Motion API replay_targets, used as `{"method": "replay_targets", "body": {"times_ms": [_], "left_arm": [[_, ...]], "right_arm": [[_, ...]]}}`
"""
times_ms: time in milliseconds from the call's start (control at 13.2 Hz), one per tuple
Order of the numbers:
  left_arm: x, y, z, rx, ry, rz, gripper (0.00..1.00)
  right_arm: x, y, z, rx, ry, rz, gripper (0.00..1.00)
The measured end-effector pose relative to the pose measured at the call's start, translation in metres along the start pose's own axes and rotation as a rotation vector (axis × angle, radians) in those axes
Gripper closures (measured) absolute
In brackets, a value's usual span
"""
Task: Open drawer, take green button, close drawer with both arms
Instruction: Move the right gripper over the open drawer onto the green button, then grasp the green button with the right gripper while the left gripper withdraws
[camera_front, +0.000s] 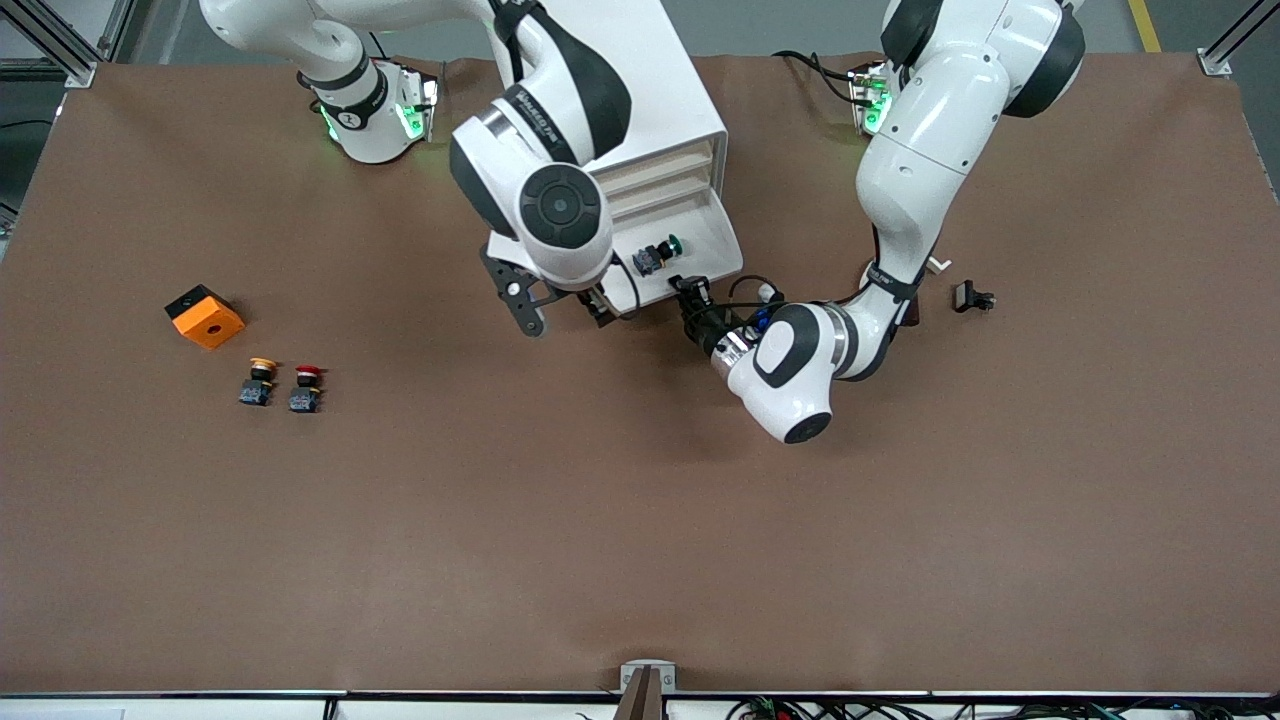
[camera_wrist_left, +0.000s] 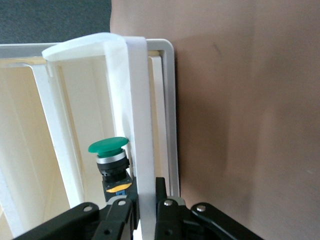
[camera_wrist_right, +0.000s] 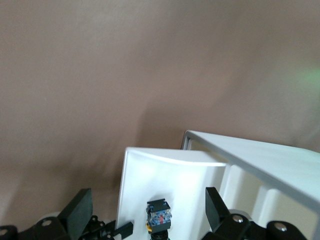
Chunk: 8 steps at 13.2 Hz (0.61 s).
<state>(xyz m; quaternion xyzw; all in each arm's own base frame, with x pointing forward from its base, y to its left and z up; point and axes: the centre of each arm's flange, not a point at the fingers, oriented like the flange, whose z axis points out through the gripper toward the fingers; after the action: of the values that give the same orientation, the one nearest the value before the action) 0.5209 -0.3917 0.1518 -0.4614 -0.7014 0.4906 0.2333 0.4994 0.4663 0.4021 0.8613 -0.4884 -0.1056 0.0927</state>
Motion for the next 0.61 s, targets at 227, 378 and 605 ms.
{"method": "replay_targets", "body": {"times_ms": [227,378,605], "left_arm": [[0.003,0.007,-0.021,-0.039,-0.045,0.054,0.82],[0.005,0.01,-0.038,-0.068,-0.07,0.077,0.63],[0.001,0.006,-0.064,-0.133,-0.056,0.138,0.3]], "right_arm": [[-0.048,-0.004,0.015,0.055,0.009,-0.062,0.0],[-0.075,-0.003,0.023,0.085,0.013,-0.105,0.0],[-0.092,-0.01,0.041,0.123,0.016,-0.177,0.0]]}}
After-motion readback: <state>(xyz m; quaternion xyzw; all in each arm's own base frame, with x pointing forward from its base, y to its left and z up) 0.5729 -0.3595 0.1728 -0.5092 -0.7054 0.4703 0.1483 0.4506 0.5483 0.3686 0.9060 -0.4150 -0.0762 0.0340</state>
